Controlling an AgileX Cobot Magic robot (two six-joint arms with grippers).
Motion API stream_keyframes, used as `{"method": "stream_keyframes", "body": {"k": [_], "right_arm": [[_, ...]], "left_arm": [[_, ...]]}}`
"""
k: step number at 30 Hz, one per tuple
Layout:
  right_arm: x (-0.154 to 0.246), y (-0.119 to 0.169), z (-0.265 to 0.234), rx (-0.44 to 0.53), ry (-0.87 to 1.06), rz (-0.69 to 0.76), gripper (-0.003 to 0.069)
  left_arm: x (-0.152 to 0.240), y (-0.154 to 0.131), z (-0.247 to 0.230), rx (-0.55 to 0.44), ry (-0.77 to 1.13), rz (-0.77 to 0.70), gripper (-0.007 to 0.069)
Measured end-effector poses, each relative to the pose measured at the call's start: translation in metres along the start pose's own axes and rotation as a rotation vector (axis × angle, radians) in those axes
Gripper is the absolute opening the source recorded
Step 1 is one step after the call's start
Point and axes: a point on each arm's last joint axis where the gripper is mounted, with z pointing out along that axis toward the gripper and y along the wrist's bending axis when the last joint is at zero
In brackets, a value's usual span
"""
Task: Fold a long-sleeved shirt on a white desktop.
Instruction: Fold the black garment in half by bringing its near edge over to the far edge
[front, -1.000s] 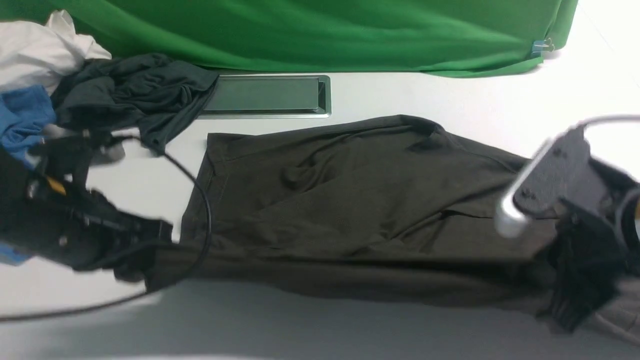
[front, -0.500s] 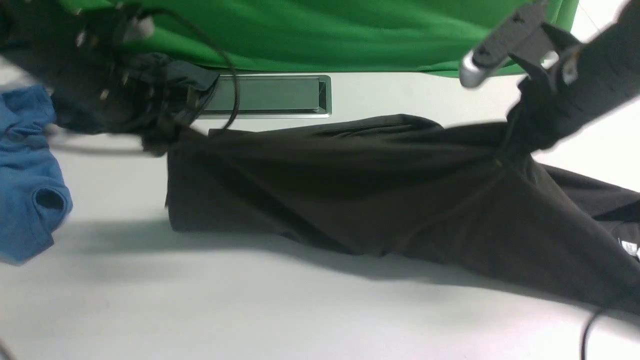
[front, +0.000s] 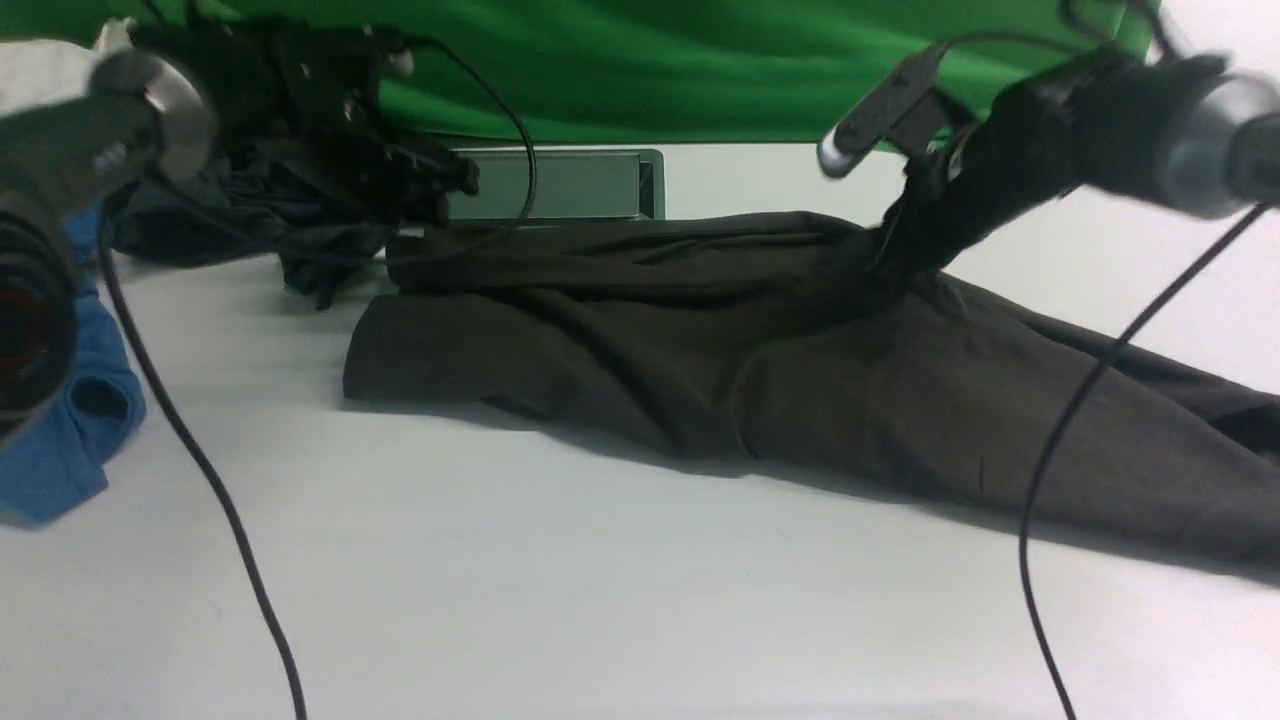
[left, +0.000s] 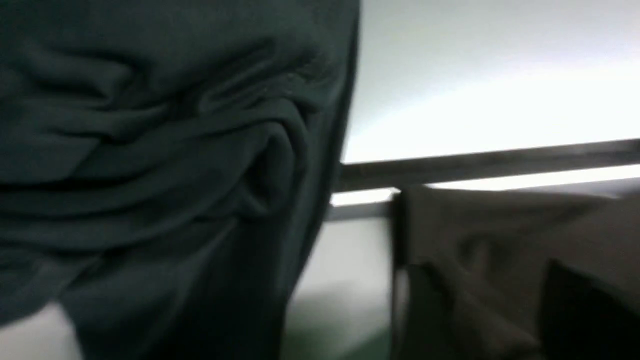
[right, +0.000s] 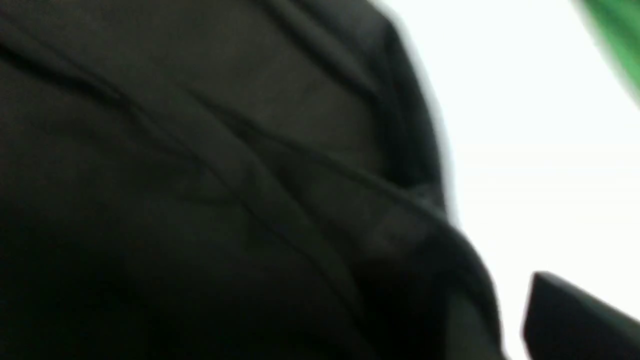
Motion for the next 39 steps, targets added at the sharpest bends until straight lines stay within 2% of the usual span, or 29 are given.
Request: {"method": "stream_keyframes", "body": {"k": [1,2,5,8,10,11,13,15,16,21,24,27,31,35,38,39], "right_arm": [[0.002,0.001,0.001,-0.007,0.023,0.026,0.0301],[0.003,0.001,0.000,-0.010,0.035,0.036,0.0322],[0.000,-0.005,-0.025,-0.004,0.060,0.087,0.0359],[-0.005,-0.014,-0.058,0.012,0.055,0.106,0.0366],[-0.004,-0.028,-0.107,0.036,0.063,0.140,0.0369],[-0.003,-0.029,-0.110,0.038,0.063,0.145,0.0369],[0.013,-0.047,-0.150,0.065,0.070,0.207,0.0369],[0.039,-0.056,-0.163,0.058,0.101,0.286,0.0371],[0.038,-0.056,-0.165,0.056,0.096,0.289,0.0371],[0.106,-0.052,-0.137,-0.034,0.250,0.386,0.0435],[0.126,-0.050,-0.113,-0.058,0.300,0.403,0.0476],[0.135,-0.053,-0.088,-0.076,0.330,0.420,0.0486],[0.136,-0.053,-0.054,-0.137,0.350,0.451,0.0488],[0.133,-0.045,-0.033,-0.263,0.361,0.450,0.0483],[0.133,-0.042,-0.030,-0.303,0.368,0.439,0.0445],[0.132,-0.042,-0.030,-0.313,0.365,0.436,0.0388]], "left_arm": [[0.002,0.000,0.001,-0.004,0.016,0.007,0.0510],[0.003,0.001,-0.001,-0.008,0.032,0.020,0.0583],[0.002,0.001,-0.019,-0.024,0.086,0.063,0.0670],[-0.003,0.006,-0.041,-0.031,0.102,0.057,0.0685],[-0.010,0.015,-0.076,-0.033,0.093,0.024,0.0693],[-0.011,0.016,-0.079,-0.033,0.087,0.020,0.0693],[-0.016,0.027,-0.114,-0.026,0.067,-0.015,0.0693],[-0.019,0.034,-0.140,-0.024,0.035,-0.017,0.0693],[-0.019,0.035,-0.142,-0.024,0.032,-0.017,0.0693],[-0.010,0.039,-0.155,-0.020,0.008,-0.012,0.0693],[-0.003,0.037,-0.147,0.014,0.014,0.006,0.0694],[0.004,0.032,-0.139,0.073,0.027,0.067,0.0694],[0.008,0.029,-0.134,0.101,0.030,0.134,0.0694],[0.007,0.029,-0.134,0.100,0.005,0.138,0.0694],[0.005,0.029,-0.134,0.098,-0.008,0.134,0.0694],[0.005,0.029,-0.134,0.097,-0.011,0.134,0.0694]]}}
